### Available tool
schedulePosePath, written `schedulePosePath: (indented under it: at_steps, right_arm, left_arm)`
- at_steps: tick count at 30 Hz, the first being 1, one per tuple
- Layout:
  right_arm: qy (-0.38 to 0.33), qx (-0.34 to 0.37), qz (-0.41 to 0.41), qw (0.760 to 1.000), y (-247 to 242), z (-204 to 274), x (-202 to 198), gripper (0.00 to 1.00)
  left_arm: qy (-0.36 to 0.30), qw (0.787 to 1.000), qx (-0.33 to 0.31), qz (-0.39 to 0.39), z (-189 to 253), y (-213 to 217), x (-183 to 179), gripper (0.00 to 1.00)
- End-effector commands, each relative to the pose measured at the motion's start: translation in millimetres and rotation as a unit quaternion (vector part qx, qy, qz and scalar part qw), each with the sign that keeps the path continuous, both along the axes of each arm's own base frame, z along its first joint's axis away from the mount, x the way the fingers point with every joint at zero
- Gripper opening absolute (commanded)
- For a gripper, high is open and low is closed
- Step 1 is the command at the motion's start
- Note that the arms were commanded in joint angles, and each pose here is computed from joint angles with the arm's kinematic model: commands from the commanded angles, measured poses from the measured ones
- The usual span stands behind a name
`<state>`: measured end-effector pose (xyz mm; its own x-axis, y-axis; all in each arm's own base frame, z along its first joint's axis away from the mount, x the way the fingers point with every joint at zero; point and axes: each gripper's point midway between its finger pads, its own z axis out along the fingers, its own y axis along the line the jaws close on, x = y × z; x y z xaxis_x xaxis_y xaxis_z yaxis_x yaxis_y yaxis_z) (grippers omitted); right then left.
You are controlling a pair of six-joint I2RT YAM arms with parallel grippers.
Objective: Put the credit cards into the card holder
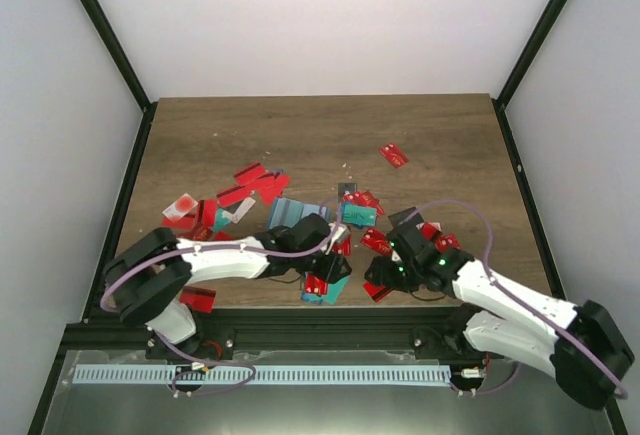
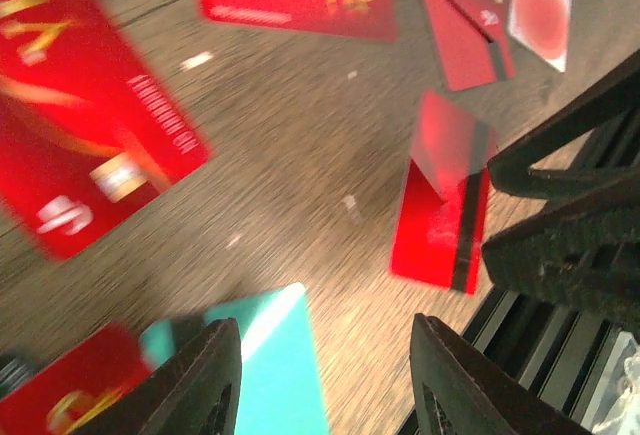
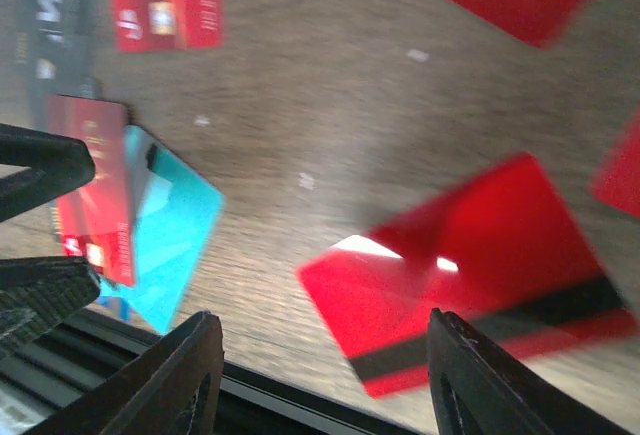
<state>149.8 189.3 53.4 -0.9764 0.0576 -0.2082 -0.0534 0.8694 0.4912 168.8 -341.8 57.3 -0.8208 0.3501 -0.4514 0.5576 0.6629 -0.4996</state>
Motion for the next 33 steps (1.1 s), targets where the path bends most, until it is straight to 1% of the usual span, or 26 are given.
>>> schedulePosePath:
  at_steps: [1,5,7,10,13,17,23,29,33]
  right_arm:
    - [0.034,-0.056,-0.095,0.993,-44,-12,-19,0.59]
    - [0.059,-0.027,-0.135,0.989,-48,-12,-30,0.60]
    - [0.081,-0.035,-0.144,0.986,-52,-19,-38,0.62]
    - [0.132,-0.042,-0.140,0.981,-54,-35,-57,0.64]
    - [0.159,-0.028,-0.142,0.977,-53,-46,-69,0.66]
    - [0.163,-0.009,-0.156,0.974,-53,-50,-72,0.69]
    - [0.161,0.039,-0.173,0.971,-45,-46,-70,0.70]
    - [0.169,0.027,-0.190,0.967,-52,-49,-73,0.69]
    - [0.163,0.040,-0.196,0.966,-50,-52,-71,0.67]
  left_arm:
    - [-0.008,0.998,-0.038,-0.041,6,-44,-1,0.48]
    - [0.005,0.997,-0.049,-0.063,-2,-71,-3,0.47]
    - [0.011,0.996,-0.049,-0.075,-8,-81,-5,0.47]
    - [0.021,0.994,-0.048,-0.096,-16,-96,-9,0.47]
    - [0.034,0.993,-0.038,-0.111,-29,-105,-13,0.46]
    - [0.049,0.990,-0.033,-0.128,-39,-110,-26,0.46]
    - [0.078,0.985,-0.038,-0.152,-42,-108,-57,0.46]
    - [0.125,0.980,-0.064,-0.138,-43,-102,-75,0.46]
    - [0.128,0.982,-0.060,-0.124,-49,-100,-75,0.45]
